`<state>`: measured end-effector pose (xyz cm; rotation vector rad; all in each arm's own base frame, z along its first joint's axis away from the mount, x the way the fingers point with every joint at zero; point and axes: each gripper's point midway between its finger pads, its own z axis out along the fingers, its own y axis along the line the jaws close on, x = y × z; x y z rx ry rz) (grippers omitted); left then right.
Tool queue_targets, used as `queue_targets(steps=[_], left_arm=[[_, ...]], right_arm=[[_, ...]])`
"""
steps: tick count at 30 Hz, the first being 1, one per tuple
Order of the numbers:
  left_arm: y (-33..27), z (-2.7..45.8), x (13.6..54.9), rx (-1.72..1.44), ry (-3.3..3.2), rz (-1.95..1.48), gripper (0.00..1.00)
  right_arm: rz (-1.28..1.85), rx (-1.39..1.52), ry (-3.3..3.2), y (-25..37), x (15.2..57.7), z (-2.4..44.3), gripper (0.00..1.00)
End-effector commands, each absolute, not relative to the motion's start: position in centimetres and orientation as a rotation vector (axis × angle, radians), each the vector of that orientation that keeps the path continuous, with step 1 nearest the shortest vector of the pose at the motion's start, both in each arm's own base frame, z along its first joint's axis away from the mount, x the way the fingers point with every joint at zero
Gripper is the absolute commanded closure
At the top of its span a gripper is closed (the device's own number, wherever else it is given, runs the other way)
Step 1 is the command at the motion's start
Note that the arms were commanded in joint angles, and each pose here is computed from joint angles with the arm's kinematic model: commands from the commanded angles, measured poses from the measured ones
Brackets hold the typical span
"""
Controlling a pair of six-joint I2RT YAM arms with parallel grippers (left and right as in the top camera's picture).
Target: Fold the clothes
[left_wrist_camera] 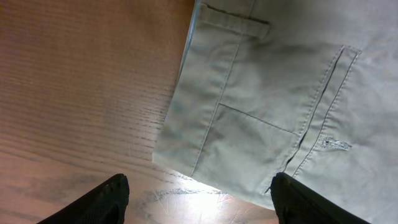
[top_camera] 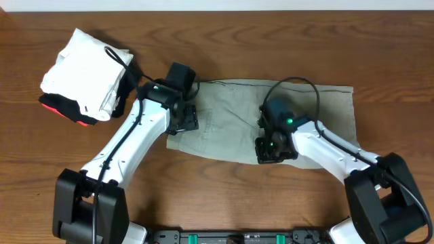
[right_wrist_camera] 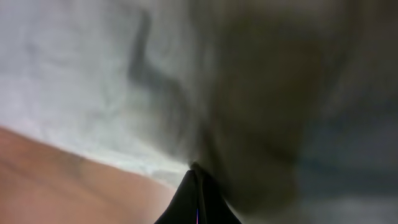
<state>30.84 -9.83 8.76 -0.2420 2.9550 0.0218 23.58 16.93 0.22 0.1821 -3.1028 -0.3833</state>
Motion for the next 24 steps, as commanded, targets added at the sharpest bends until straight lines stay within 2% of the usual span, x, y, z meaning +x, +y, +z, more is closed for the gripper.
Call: queue_targets(steps=[1, 7, 17, 24], left_arm=[[-9.4, 8.1, 30.5, -0.241, 2.974, 0.046, 0.25], [-9.4, 8.1, 30.5, -0.240, 2.974, 0.046, 0.25], [-9.5, 8.1, 30.6, -0.241, 2.971, 0.043, 0.25], [-9.4, 8.1, 30.6, -0.241, 2.971, 0.044, 0.25]], right_arm=[[-0.360, 0.150, -3.119, 16.5, 22.9, -1.3, 0.99], [-0.389, 0.080, -3.111, 16.6, 22.8, -1.2, 0.99], [-0.517, 0.190, -3.230, 19.0, 27.4, 7.1, 0.99], [-0.382, 0.140, -3.301, 17.8, 28.7, 5.8, 0.99]])
